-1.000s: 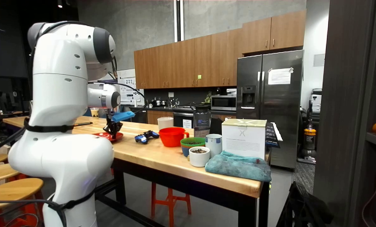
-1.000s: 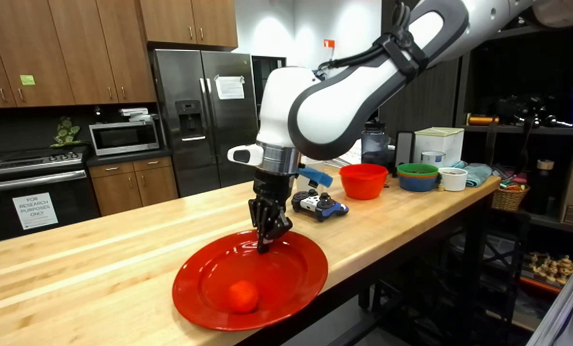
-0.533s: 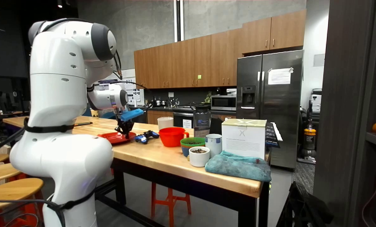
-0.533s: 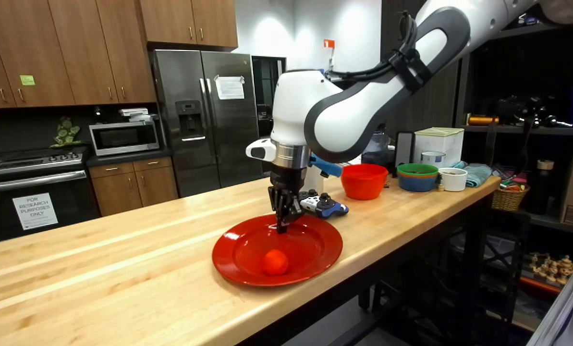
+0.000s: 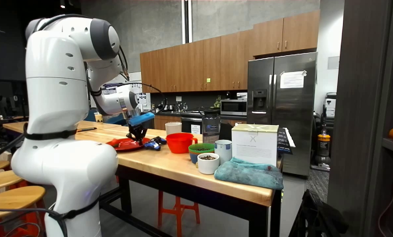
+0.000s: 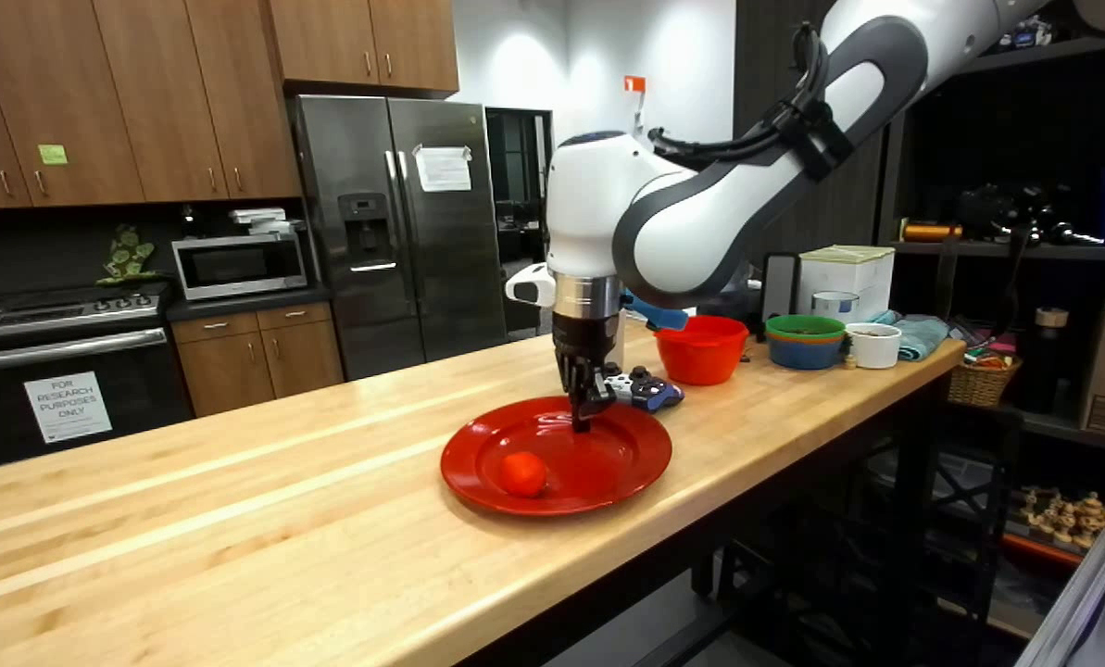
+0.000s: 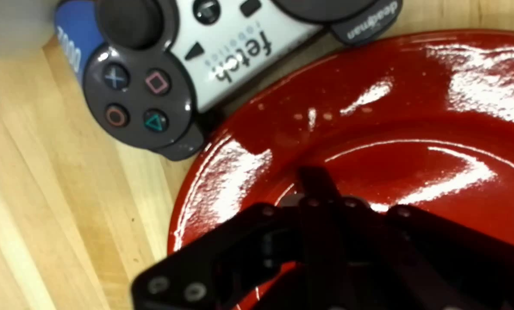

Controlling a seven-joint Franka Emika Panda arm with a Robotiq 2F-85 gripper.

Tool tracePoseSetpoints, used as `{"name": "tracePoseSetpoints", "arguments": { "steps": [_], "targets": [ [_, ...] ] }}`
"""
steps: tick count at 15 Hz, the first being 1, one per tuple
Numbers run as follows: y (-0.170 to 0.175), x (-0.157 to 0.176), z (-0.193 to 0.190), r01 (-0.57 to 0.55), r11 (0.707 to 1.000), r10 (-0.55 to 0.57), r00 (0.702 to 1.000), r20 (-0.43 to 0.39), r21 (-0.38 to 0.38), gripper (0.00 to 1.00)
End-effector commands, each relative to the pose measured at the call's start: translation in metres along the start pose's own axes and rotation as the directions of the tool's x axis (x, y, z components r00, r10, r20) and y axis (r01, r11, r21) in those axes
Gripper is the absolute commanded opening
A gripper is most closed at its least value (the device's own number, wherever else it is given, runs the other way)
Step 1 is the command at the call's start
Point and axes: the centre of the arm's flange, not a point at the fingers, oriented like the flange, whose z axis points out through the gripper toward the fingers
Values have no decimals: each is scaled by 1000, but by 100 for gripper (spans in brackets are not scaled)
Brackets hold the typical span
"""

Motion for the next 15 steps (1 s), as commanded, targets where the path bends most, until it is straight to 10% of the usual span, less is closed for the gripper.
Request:
{"name": "tracePoseSetpoints", "arguments": {
  "steps": [1,15],
  "targets": [
    [-8,-27,5,-73,997,73,994,80,-3,0],
    [66,-18,-100,-371,924,372,928,-10,-89,0]
  ]
}}
